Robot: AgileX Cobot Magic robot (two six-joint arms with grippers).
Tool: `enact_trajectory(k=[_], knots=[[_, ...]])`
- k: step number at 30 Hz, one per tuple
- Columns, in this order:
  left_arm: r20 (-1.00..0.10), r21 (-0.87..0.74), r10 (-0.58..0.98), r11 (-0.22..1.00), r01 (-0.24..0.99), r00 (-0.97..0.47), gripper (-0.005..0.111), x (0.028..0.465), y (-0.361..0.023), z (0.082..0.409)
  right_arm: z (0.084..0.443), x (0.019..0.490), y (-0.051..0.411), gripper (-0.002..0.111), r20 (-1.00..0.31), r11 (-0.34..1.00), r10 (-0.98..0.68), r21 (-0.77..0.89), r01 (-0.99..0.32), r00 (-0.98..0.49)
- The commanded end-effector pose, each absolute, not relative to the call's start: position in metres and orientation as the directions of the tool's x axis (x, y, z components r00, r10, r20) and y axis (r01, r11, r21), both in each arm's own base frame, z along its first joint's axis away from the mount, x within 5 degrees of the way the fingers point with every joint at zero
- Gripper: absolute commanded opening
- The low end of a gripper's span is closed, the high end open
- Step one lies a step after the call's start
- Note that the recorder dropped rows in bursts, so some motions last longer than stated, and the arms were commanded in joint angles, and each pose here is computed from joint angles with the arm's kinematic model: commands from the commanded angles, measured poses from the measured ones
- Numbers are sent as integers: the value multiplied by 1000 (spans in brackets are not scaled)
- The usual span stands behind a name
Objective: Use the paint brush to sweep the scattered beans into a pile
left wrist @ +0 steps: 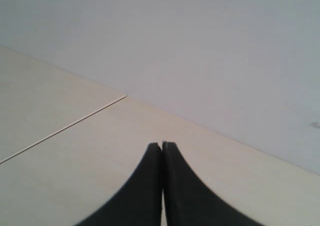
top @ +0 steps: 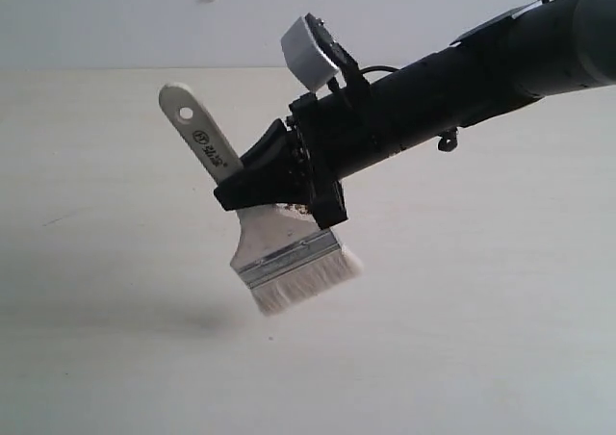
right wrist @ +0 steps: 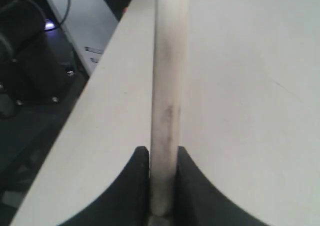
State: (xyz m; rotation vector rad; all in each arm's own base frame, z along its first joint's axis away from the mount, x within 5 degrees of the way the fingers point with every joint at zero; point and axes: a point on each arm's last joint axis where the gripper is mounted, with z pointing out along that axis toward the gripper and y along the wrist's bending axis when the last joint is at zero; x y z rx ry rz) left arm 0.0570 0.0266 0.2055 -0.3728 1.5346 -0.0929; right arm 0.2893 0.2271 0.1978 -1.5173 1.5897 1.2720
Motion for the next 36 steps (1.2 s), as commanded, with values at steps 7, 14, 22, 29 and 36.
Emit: enact_trajectory(k=[7,14,22,29,36], knots=[[-954,-299,-296,939,-170,46,0,57,27,205,211,342,224,0,-933,364,-328,21,-931,-149],[-954,-299,-296,939,-170,46,0,57,27,205,211,370,228,0,-900,395,-430,-122,-911,-66],[-954,-299,-296,939,-170,46,0,57,27,205,194,400,244,0,-909,371,-416,-128,-920,-41],[-954,-299,-296,939,-170,46,0,57,27,205,174,411,246,0,-908,255,-420,-120,-960,2],[-954,-299,-296,939,-170,46,0,57,27,205,146,426,210,0,-938,227,-335,14,-974,-91]])
